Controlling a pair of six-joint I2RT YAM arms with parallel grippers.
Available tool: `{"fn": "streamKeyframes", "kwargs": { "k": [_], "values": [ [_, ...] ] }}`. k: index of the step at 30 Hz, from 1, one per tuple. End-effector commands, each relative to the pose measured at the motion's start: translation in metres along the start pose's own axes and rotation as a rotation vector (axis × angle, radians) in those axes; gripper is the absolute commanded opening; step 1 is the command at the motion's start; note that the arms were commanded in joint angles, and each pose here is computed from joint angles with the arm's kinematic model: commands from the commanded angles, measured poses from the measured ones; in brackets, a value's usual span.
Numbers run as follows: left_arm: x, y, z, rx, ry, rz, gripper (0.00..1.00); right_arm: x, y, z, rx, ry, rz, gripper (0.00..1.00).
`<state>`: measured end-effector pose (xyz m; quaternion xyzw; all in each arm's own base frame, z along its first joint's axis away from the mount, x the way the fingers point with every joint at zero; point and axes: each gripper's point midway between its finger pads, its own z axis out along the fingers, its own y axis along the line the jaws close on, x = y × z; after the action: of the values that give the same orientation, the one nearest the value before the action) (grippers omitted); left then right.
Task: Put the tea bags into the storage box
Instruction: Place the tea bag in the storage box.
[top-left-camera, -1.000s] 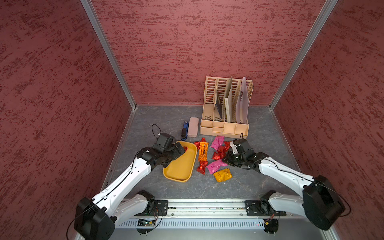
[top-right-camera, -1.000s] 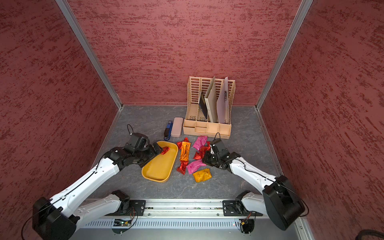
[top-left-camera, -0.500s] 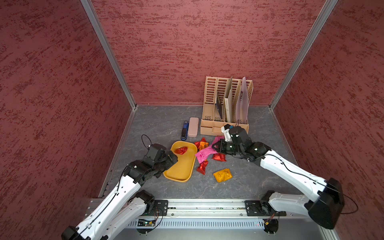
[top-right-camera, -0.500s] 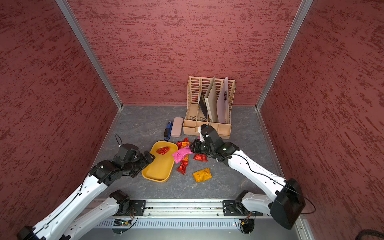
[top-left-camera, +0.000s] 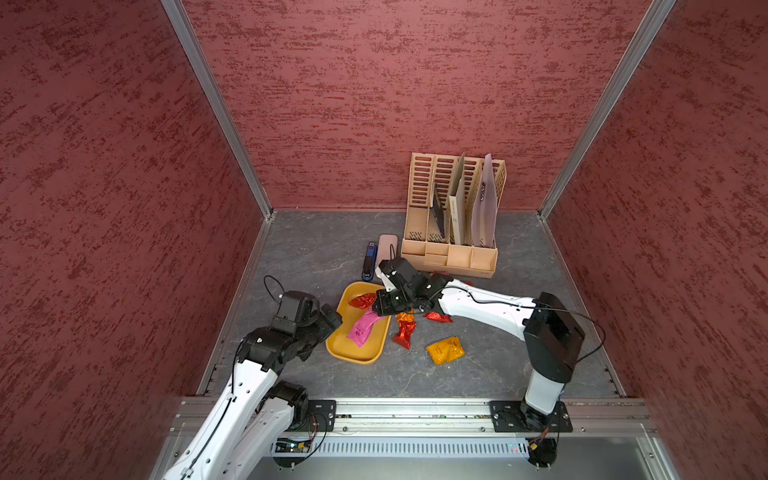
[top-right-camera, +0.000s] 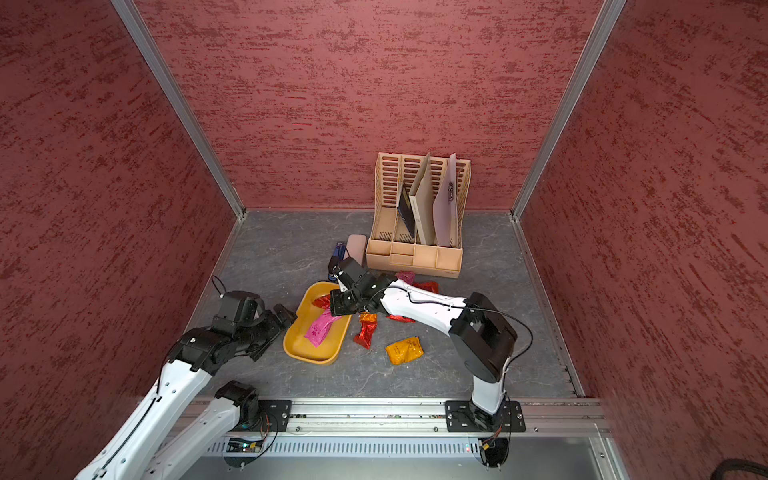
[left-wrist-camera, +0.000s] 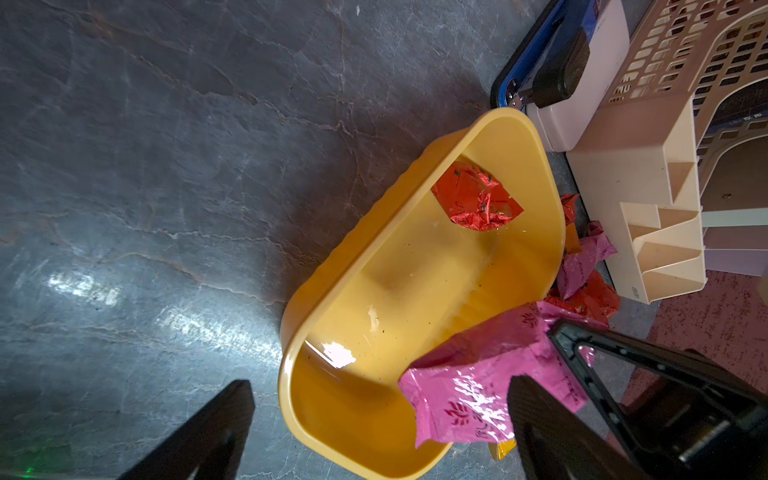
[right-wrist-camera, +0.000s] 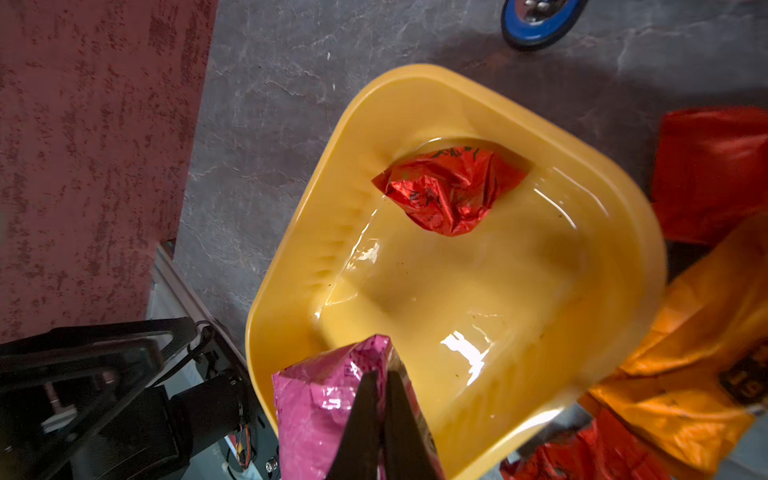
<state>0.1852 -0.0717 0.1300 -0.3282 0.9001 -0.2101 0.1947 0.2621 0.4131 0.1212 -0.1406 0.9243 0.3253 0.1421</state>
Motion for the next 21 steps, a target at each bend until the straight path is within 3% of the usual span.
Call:
{"fn": "streamKeyframes", "kwargs": {
  "k": [1, 5, 9, 16, 21],
  "values": [
    [0.001, -0.007, -0.004, 0.025, 0.019, 0.043, 1.0, -0.011, -0.002, 0.011, 0.035, -0.029, -0.025, 0.0],
    [0.001, -0.006, -0.008, 0.006, 0.031, 0.071, 1.0, -0.011, -0.009, 0.021, 0.063, -0.025, -0.026, 0.25],
    [0.002, -0.004, -0.011, -0.002, 0.031, 0.08, 1.0, -0.017, -0.003, 0.004, 0.065, -0.056, -0.034, 0.46],
    [0.0, -0.013, -0.002, 0.025, 0.037, 0.057, 1.0, -0.007, -0.011, -0.047, 0.117, -0.103, -0.016, 0.52],
    [-0.005, -0.027, 0.01, 0.023, 0.032, 0.079, 1.0, 0.02, -0.033, -0.075, 0.184, -0.082, 0.024, 0.56]
  ]
}}
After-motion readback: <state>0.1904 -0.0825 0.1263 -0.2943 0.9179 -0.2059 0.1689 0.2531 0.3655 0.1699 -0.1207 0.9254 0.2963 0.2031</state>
